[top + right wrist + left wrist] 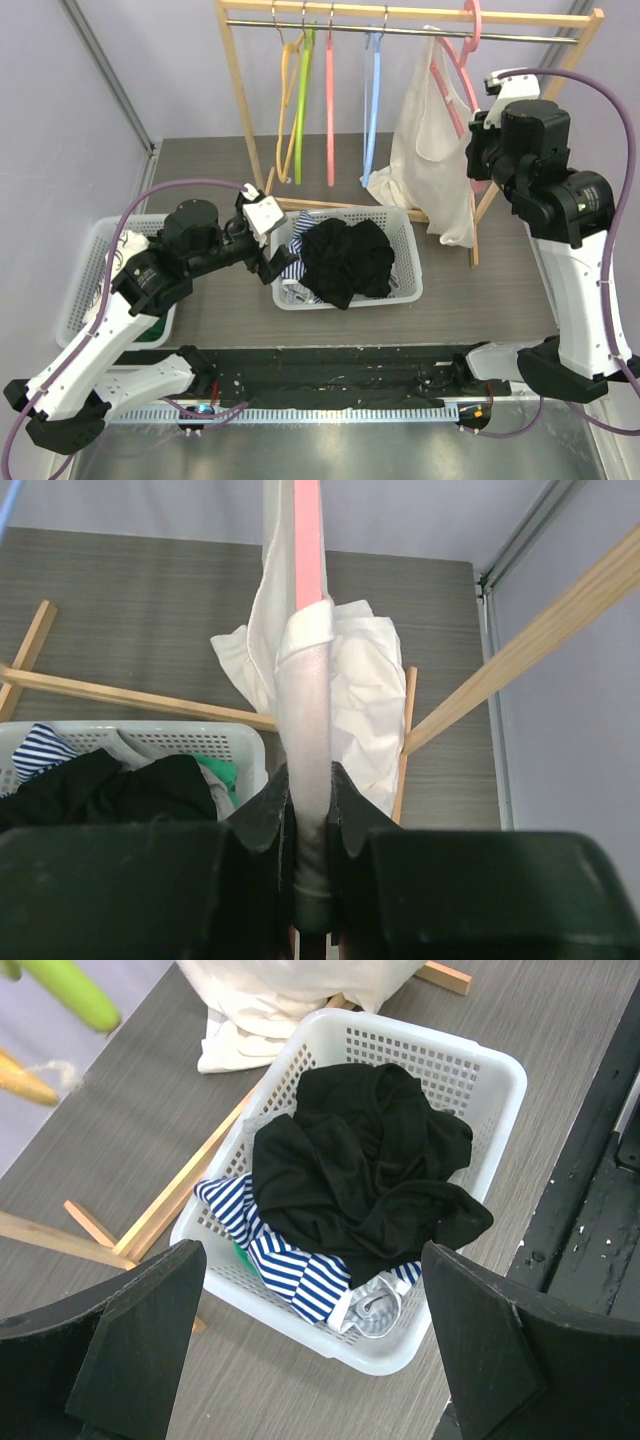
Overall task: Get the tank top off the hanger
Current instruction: Pick up the hanger from the clothesline.
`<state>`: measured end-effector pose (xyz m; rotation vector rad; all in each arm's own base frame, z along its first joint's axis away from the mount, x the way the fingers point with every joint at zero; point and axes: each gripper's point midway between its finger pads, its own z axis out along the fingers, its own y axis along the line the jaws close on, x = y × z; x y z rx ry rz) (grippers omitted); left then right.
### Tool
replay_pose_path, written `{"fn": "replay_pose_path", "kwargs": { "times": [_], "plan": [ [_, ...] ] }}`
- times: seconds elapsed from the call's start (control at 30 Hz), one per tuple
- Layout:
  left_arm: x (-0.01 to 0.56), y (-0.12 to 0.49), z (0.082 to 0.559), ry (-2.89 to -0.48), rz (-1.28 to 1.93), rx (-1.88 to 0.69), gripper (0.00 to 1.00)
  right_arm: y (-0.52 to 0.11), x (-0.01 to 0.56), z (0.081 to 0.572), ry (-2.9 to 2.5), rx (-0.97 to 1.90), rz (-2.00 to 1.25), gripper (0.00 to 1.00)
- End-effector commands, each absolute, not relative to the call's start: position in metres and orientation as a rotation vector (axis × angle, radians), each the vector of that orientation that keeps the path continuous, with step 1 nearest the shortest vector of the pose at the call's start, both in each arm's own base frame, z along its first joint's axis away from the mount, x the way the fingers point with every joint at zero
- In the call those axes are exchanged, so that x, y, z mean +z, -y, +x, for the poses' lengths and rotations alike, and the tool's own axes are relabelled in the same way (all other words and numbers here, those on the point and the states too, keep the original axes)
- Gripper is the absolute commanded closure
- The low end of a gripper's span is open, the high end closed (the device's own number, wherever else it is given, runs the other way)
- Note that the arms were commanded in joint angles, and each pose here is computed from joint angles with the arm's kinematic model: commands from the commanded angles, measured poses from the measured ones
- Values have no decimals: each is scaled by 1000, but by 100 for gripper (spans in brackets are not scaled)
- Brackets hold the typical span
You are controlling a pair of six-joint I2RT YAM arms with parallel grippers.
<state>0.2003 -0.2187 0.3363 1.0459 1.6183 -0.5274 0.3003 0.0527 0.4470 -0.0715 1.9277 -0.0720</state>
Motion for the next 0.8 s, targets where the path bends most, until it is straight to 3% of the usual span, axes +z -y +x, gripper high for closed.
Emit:
{"fn": "replay_pose_path", "kwargs": {
  "times": [0.0, 0.13, 0.4, 0.77],
  "plan": [
    [353, 222, 201, -1567, 1013, -561, 6, -47, 495, 296, -1805, -53, -4, 99],
    [353, 220, 201, -1566, 1008, -558, 6, -46, 526, 290, -1723, -10, 26, 99],
    [352, 219, 200, -1565, 1008, -560, 6, -53, 523, 282, -1727, 42, -7, 99],
    [355, 222, 202, -1563, 1005, -568, 6, -67, 461, 232, -1833, 200, -119, 99]
  ]
}}
